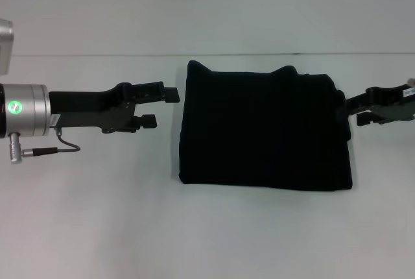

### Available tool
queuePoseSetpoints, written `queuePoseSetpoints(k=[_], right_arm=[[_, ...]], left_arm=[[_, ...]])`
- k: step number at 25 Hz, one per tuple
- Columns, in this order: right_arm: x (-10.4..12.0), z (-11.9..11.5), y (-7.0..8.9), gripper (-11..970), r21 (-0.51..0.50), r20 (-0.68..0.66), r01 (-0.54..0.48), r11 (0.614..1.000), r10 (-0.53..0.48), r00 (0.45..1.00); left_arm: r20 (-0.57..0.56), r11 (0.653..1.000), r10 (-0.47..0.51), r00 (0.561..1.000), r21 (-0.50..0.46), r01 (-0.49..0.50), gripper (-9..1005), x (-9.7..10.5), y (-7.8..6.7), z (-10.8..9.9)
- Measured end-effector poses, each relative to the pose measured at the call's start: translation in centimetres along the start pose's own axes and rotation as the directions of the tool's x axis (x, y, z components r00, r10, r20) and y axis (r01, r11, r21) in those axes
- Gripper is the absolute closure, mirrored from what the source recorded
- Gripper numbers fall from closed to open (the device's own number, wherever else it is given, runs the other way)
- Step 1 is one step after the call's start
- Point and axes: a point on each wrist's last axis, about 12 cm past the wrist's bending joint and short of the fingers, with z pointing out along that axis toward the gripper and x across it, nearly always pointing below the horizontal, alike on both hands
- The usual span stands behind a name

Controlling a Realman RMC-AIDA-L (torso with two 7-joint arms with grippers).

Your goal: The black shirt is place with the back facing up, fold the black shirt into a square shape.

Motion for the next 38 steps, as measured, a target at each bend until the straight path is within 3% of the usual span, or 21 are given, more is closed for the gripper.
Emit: queuePoseSetpoints(k=[12, 15, 22, 28, 32, 38], right_arm=[[0.7, 4.8, 1.2, 382, 0.062, 0.061, 0.004, 0.998, -0.008, 0.998], [0.7, 5.3, 1.5, 422, 0.066, 0.069, 0.001, 0.998, -0.006, 0.998], [0.7, 5.0, 1.3, 516, 0.059, 0.077, -0.016, 0.998, 0.011, 0.997], [0.7, 5.0, 1.1, 738, 0.064, 0.081, -0.022, 0.998, 0.017, 0.997], [0.5, 4.9, 1.1, 801, 0.067, 0.091, -0.025, 0.997, 0.019, 0.996], [-0.9, 2.9, 1.3, 896, 0.068, 0.115, -0.010, 0.998, 0.002, 0.993]], left_arm=[[0.022, 1.000, 0.009, 1.000, -0.008, -0.009, 34, -0.1, 0.0, 0.5], [0.030, 1.000, 0.007, 1.000, -0.012, -0.007, 34, -0.1, 0.2, 0.5], [0.029, 1.000, 0.012, 1.000, -0.010, -0.011, 35, -0.1, 0.2, 0.6], [0.032, 1.000, 0.016, 0.999, -0.004, -0.016, 35, -0.2, 0.1, 0.7], [0.035, 1.000, 0.017, 0.999, -0.001, -0.017, 35, -0.2, 0.0, 0.7], [0.037, 1.000, 0.016, 0.999, 0.002, -0.016, 36, -0.2, 0.0, 0.7]])
